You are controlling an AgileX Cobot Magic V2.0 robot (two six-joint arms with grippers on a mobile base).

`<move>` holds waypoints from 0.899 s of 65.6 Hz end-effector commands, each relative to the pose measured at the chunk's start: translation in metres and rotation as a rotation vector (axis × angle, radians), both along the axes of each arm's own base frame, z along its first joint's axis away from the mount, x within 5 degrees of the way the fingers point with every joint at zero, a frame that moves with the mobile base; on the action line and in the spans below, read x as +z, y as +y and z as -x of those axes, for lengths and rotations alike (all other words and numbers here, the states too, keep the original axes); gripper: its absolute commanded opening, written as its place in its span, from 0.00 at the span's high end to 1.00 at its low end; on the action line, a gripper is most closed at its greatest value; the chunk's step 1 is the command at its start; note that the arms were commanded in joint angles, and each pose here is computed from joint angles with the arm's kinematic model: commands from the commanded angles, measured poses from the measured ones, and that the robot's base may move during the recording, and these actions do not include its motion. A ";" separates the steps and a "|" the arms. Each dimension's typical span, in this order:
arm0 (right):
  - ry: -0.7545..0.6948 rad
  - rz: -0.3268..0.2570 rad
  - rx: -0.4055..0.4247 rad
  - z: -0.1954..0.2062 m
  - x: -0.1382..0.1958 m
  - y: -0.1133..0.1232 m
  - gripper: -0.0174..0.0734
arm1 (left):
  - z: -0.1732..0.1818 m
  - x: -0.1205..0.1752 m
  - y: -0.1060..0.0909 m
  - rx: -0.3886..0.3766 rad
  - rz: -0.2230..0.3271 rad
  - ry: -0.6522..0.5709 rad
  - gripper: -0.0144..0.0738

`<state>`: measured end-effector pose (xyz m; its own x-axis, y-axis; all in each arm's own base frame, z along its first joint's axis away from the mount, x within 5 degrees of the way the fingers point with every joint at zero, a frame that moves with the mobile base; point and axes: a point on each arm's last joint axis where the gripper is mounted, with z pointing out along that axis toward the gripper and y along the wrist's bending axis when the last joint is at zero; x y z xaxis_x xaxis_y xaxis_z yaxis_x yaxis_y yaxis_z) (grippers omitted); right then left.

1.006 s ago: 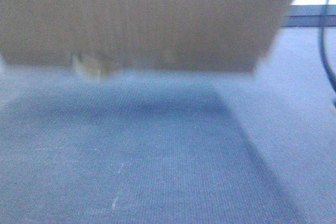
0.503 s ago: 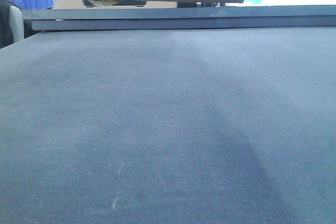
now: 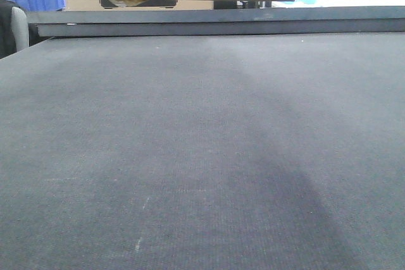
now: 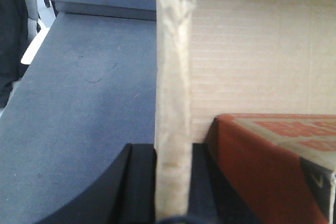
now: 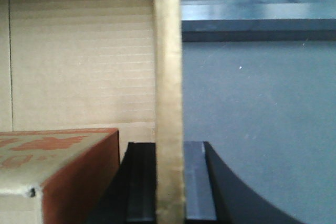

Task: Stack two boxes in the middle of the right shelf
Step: 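Lift the stacked boxes up off the grey table with both grippers, then back away from the table carrying the boxes in both grippers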

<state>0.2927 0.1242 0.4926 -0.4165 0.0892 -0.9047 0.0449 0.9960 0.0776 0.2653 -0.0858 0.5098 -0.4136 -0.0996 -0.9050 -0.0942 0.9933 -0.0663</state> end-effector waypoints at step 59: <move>-0.159 0.034 0.041 0.002 0.021 -0.003 0.98 | 0.006 0.013 0.005 0.009 0.004 -0.077 0.96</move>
